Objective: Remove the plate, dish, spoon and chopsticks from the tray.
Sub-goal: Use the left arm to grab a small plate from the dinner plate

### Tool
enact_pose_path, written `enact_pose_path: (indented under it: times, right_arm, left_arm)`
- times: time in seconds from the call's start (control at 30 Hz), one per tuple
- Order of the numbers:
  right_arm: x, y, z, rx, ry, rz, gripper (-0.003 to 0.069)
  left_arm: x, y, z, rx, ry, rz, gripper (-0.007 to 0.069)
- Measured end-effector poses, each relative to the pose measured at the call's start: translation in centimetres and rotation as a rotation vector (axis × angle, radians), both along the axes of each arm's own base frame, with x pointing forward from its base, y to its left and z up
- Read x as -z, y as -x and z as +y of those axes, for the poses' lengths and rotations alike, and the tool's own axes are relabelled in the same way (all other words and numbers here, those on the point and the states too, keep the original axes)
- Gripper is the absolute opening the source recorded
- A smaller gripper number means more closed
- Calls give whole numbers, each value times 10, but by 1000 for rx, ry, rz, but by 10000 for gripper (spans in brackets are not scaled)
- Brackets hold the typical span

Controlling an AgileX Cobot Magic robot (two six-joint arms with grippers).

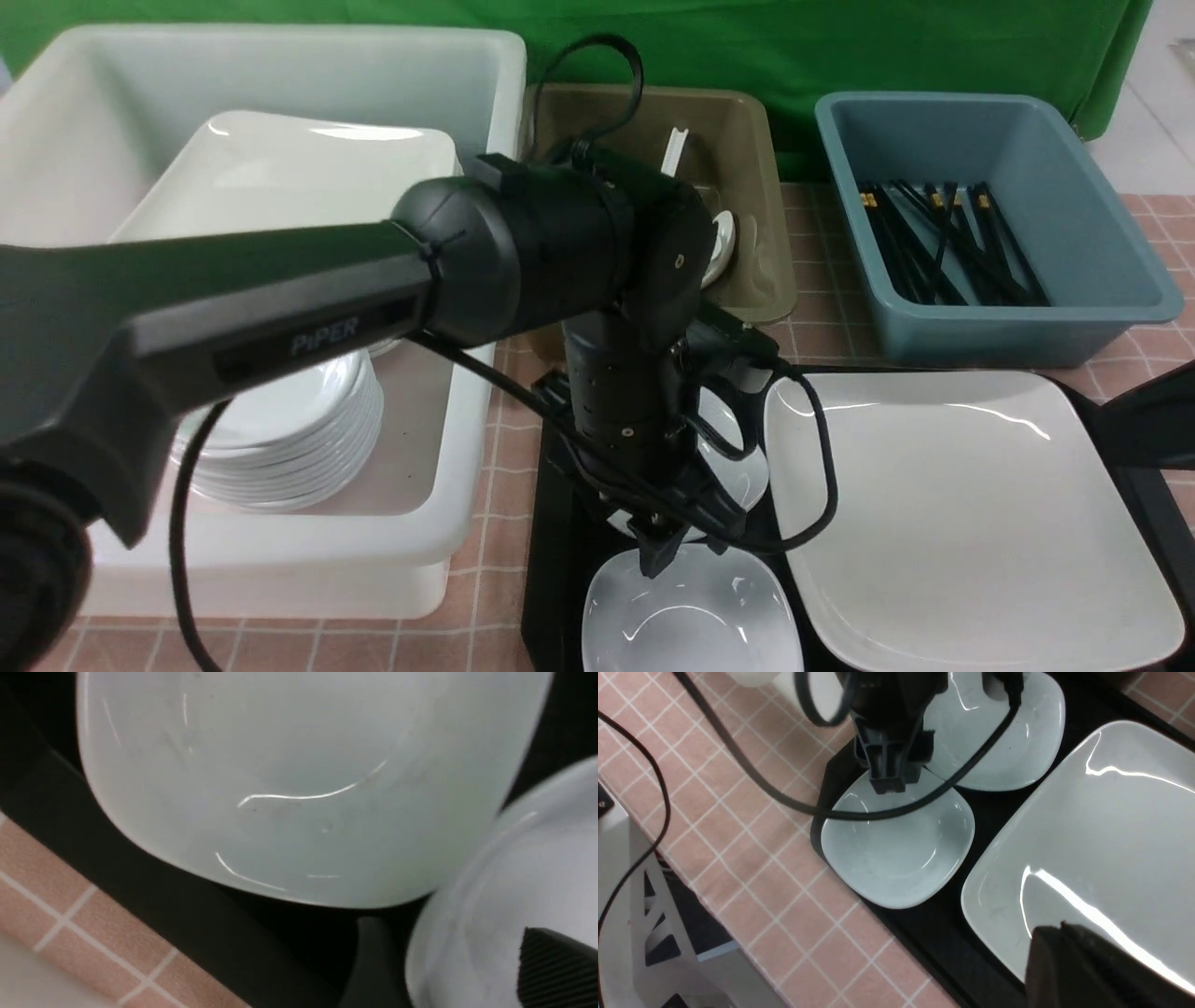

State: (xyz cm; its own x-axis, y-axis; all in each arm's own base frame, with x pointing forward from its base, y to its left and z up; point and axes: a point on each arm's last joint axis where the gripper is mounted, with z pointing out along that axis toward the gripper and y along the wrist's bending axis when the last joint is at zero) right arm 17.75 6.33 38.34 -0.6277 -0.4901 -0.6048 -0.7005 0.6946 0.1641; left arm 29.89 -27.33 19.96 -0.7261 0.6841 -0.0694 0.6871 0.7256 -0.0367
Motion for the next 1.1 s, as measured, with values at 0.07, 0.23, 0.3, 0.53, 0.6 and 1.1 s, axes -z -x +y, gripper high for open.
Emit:
enact_pose_path:
  times: [0.07, 0.23, 0.3, 0.53, 0.6, 1.1]
  right_arm:
    - [0, 0, 0, 0, 0, 0, 31]
    - [0, 0, 0, 0, 1, 0, 30]
    - [0, 0, 0, 0, 1, 0, 31]
    - [0, 0, 0, -1, 1, -1, 31]
    - [0, 0, 0, -1, 1, -1, 31]
    - [0, 0, 0, -2, 2, -2, 31]
  left_arm:
    - [9, -1, -1, 0, -15, 15, 485]
    - [20, -3, -2, 1, -34, 33, 519]
    - [24, -3, -2, 1, -39, 42, 519]
    - [35, -1, -5, -13, -41, 94, 459]
    - [37, -1, -5, -14, -46, 101, 440]
    - [29, 6, -2, -21, -58, 164, 146]
